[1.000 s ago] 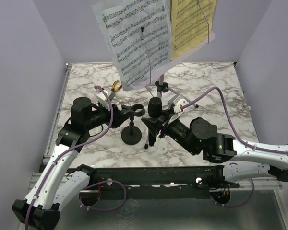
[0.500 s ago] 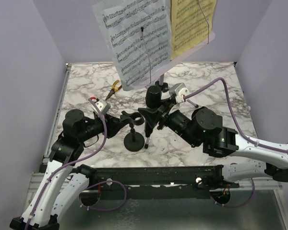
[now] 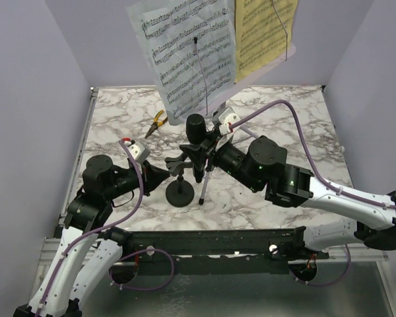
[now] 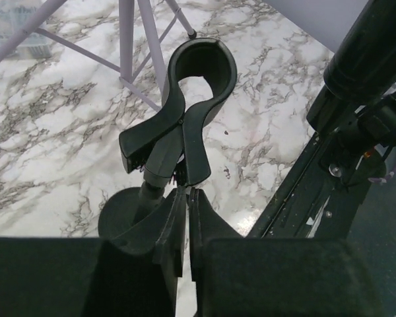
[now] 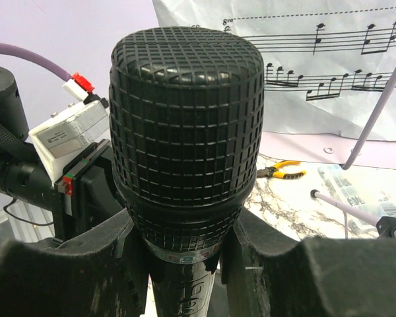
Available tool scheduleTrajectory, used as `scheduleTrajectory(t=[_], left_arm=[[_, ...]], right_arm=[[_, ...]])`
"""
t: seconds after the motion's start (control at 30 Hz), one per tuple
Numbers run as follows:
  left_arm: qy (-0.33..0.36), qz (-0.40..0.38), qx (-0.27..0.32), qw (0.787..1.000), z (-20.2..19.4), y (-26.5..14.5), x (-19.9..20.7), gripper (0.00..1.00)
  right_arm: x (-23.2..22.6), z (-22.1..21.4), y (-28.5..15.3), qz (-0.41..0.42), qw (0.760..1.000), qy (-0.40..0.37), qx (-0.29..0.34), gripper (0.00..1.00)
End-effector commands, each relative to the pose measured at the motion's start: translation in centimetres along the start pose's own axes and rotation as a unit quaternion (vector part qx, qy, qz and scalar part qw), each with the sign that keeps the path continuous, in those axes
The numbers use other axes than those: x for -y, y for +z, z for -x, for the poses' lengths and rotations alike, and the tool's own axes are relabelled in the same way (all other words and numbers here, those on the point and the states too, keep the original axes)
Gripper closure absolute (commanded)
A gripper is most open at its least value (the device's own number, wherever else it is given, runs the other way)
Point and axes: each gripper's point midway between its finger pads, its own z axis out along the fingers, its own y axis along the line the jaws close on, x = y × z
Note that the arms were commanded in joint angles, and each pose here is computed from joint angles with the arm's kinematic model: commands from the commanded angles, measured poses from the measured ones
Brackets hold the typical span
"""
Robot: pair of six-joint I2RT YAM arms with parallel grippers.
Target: Set up the instrument practice props
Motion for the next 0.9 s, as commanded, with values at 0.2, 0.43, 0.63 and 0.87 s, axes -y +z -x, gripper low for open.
scheduleTrajectory(t=[0.2,0.43,0.63,0.87], left_arm=[[-0.027,0.015,-0.020,0.999,0.9,-0.9,0.3,0.54],[0.011,0.078,-0.039,0.996,1.4,-1.5,-1.9,0.14],[0.084,0.088,-0.074,0.990,2.0,-1.1,-3.6,0.12],[0.146,0.005,-0.097,0.984,1.9,0.7,-2.6,0.10]], right_arm=[[0.1,1.1,-0.4,0.017,1.000,0.005,0.005,1.00],[0.2,0.8,-0.9,0.016,1.000,0.023,0.000,1.00],[0.0,0.6,-1.1,0.023,0.999,0.030,-0.003,1.00],[-0.4,0.0,-1.0,0.032,0.999,0.034,-0.012,1.00]])
